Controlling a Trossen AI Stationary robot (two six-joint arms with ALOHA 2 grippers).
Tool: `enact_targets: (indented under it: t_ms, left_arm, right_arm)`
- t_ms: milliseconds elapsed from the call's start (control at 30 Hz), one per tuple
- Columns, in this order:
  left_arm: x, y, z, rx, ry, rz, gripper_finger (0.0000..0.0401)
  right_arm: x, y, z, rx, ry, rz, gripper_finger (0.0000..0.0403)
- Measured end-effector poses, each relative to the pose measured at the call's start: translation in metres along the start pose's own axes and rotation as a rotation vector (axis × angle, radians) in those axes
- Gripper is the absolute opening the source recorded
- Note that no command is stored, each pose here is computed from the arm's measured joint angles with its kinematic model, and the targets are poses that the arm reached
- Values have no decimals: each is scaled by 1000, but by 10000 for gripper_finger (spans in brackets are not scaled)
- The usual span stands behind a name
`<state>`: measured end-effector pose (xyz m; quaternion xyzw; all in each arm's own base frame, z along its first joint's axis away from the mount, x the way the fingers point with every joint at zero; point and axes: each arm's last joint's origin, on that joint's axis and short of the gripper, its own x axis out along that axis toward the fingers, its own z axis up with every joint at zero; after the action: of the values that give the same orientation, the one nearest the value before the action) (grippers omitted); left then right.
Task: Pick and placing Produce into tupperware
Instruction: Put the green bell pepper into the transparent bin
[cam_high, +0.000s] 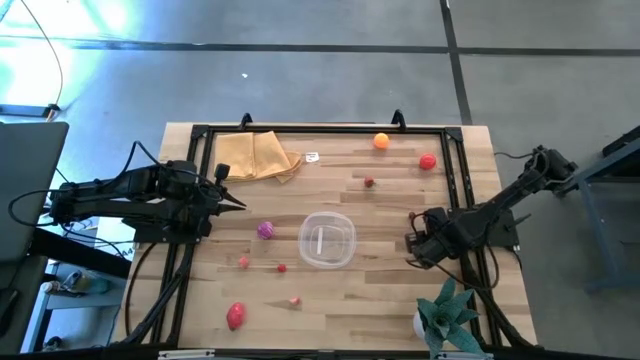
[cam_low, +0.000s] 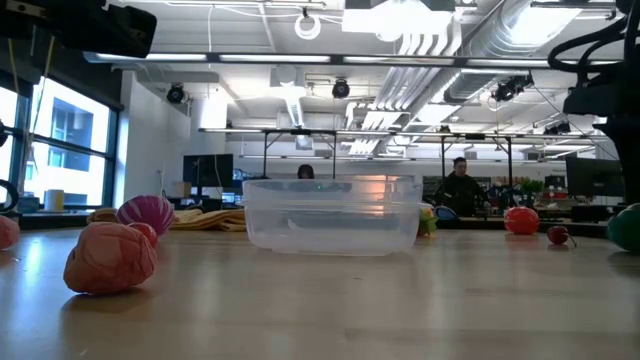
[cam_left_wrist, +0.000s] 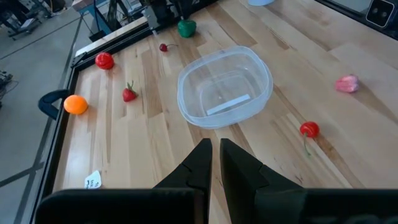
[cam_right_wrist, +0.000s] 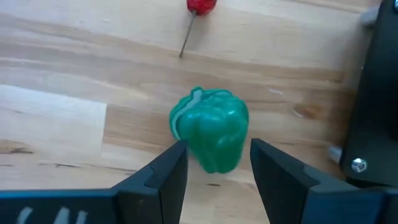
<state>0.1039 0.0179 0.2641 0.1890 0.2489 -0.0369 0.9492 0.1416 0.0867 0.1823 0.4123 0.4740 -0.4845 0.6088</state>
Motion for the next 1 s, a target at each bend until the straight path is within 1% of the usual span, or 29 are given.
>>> enact_targets:
  t_ms: [167, 467, 600, 733, 1000]
  left_arm:
    - [0, 0, 0, 0, 0, 0, 24]
    - [0, 0, 0, 0, 0, 0, 24]
    - [0, 0, 0, 0, 0, 0, 24]
    - [0, 0, 0, 0, 0, 0, 24]
    - [0, 0, 0, 0, 0, 0, 24]
  right_arm:
    - [-1, 0, -2, 13, -33, 26, 178]
    - [-1, -1, -3, 22, -47, 36, 243]
    - [-1, 0, -3, 8, -47, 38, 263]
    - [5, 0, -5, 4, -26, 66, 270]
    - [24, -4, -8, 13, -9, 97, 271]
